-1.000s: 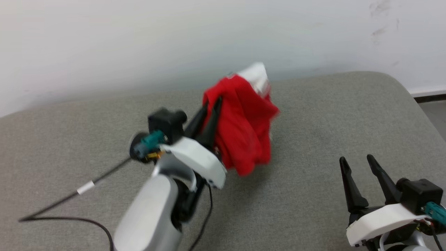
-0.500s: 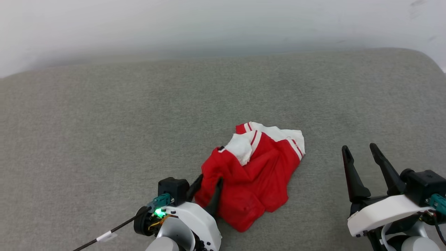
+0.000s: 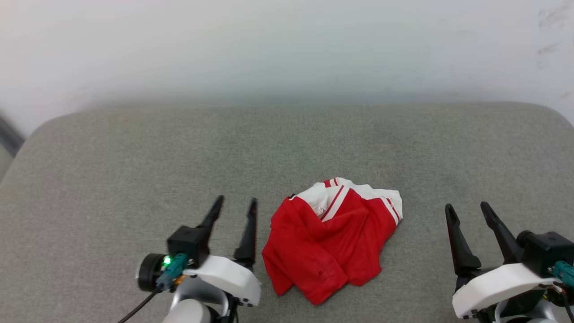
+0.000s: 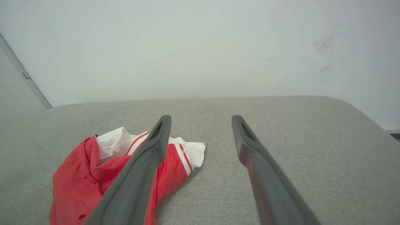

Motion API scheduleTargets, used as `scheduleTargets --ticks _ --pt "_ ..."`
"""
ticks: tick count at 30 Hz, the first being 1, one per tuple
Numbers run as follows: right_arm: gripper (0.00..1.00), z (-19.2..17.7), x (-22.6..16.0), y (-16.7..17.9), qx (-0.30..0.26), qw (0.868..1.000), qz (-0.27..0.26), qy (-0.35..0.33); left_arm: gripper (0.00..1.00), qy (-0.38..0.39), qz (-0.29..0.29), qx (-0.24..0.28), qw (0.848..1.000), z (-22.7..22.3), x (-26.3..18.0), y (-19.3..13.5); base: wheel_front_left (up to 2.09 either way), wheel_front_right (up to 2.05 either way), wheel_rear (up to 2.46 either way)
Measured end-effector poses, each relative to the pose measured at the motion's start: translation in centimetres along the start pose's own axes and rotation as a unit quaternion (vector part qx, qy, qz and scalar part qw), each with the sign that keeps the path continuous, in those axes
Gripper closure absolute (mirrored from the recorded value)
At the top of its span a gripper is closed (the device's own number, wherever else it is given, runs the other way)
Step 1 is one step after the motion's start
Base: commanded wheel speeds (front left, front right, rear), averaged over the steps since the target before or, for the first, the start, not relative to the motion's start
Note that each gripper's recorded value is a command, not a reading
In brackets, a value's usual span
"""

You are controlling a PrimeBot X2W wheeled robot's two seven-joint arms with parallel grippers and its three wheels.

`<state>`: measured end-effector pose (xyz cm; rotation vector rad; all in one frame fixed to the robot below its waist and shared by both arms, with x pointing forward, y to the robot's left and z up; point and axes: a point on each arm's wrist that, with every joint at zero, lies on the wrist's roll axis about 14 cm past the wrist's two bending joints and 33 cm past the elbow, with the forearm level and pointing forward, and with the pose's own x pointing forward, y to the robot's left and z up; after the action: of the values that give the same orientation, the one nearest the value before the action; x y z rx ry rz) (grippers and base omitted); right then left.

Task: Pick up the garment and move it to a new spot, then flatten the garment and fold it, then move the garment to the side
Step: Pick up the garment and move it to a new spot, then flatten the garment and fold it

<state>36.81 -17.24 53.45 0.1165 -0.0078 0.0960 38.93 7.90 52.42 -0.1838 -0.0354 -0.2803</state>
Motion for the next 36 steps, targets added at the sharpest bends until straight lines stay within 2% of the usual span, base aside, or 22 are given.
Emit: scheduleTargets --ticks 7,12,20,32,36 --pt "0.0 0.7 -0.9 0.1 -0.012 1.0 0.0 -0.004 0.0 -0.032 0.08 0.028 0.996 2.3 -2.0 4.9 0.0 0.0 0.0" --pt "0.0 0.4 -2.0 -0.2 -0.015 1.0 -0.006 0.002 0.0 -0.016 0.103 0.043 0.994 1.8 -3.7 6.6 0.0 0.0 0.0" --pt "0.0 0.3 -3.6 -0.8 -0.016 1.0 -0.017 0.01 0.0 -0.002 0.106 0.042 0.994 1.3 -5.0 6.4 0.0 0.0 0.0" --pt "0.0 0.4 -3.6 -0.6 -0.016 1.0 -0.014 0.01 0.0 0.014 0.117 0.027 0.993 0.8 -5.0 6.7 0.0 0.0 0.0" --pt "0.0 0.3 -3.3 -0.6 -0.016 1.0 -0.013 0.013 0.0 0.034 0.087 0.02 0.995 0.7 -3.6 5.2 0.0 0.0 0.0"
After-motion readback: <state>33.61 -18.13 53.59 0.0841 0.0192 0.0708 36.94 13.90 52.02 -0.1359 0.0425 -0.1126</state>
